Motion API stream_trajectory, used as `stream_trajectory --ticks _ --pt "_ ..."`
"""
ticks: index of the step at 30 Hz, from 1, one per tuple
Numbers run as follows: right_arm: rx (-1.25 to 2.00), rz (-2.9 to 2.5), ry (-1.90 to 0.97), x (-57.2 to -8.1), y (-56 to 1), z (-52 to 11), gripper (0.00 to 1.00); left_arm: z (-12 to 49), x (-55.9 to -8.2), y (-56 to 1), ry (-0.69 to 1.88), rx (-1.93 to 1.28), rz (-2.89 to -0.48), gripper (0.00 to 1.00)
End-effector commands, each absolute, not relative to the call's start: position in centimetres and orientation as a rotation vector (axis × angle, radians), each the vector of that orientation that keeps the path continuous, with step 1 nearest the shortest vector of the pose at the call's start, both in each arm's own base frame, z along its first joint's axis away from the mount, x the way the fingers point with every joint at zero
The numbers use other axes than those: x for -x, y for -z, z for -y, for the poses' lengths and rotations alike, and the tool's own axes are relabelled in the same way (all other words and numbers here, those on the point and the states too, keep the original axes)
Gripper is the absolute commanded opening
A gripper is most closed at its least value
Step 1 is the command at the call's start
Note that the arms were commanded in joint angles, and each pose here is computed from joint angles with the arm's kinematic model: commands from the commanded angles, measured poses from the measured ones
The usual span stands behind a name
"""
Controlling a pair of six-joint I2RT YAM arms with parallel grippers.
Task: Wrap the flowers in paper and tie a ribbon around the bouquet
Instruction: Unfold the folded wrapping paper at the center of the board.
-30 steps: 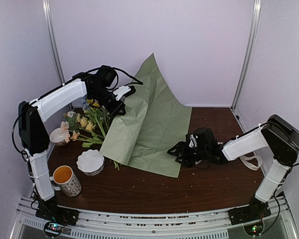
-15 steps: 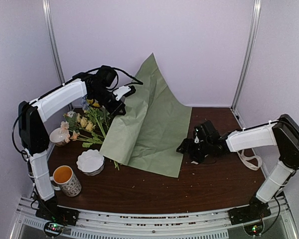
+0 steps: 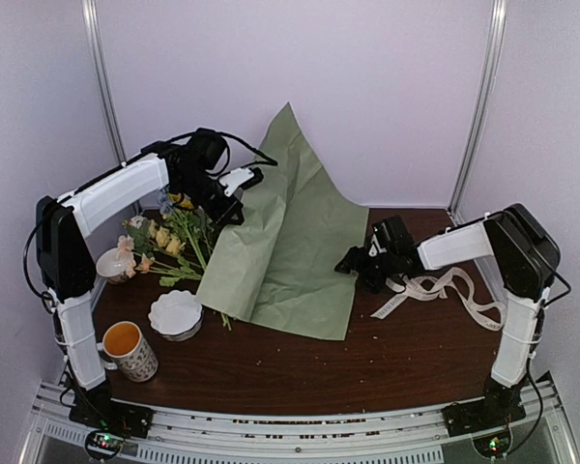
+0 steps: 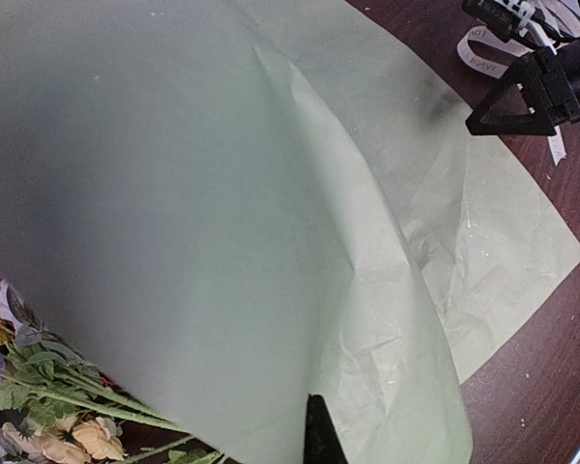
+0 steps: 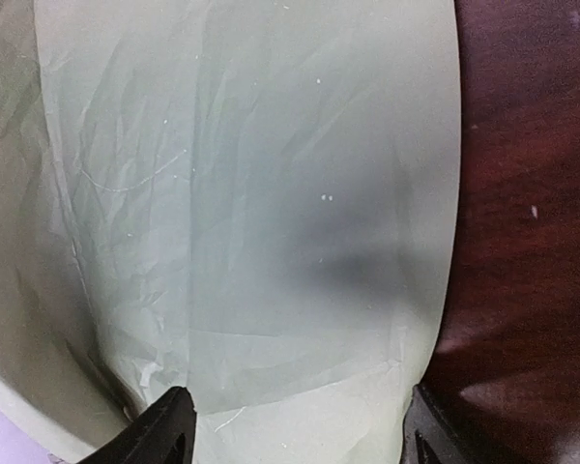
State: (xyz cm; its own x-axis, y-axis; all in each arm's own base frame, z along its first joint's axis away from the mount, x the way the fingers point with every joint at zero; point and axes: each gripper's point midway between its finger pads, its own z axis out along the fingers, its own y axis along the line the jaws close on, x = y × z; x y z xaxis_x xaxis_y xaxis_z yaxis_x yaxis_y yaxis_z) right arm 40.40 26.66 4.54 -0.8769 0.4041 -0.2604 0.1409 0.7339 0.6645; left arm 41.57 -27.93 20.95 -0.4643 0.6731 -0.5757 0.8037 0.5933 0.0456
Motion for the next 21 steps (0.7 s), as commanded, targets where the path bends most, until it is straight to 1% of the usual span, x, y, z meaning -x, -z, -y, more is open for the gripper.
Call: stream_trajectory --ticks 1,3,5,8,14,18,21 --pt "-0.472 -2.564 -1.014 -40.5 -3.4 -27.9 0.76 27.9 -41.7 -20.1 0.297 -1.185 -2.28 0.0" --pt "-0.477 -2.521 -1.107 -40.8 -4.3 -28.8 0.75 27.8 -41.8 -20.0 0.291 -1.184 -2.281 0.0" --pt "-0.478 -2.472 -1.201 -41.0 -5.4 -29.7 0.72 27.8 -41.7 -20.0 0.284 -1.188 -2.28 0.0" --pt "-0.486 -2.419 -1.268 -41.4 -6.4 -30.2 0.7 27.7 -41.8 -19.9 0.28 -1.187 -2.283 0.0" --pt "-0.472 -2.405 -1.251 -42.3 -6.4 -30.4 0.69 27.7 -41.8 -19.8 0.279 -1.19 -2.284 0.0" --pt "-0.491 -2.417 -1.262 -42.4 -6.0 -30.7 0.67 27.7 -41.8 -19.8 0.278 -1.188 -2.285 0.0" --pt "-0.553 -2.491 -1.127 -41.3 -4.3 -29.0 0.67 27.6 -41.8 -19.8 0.276 -1.189 -2.286 0.0"
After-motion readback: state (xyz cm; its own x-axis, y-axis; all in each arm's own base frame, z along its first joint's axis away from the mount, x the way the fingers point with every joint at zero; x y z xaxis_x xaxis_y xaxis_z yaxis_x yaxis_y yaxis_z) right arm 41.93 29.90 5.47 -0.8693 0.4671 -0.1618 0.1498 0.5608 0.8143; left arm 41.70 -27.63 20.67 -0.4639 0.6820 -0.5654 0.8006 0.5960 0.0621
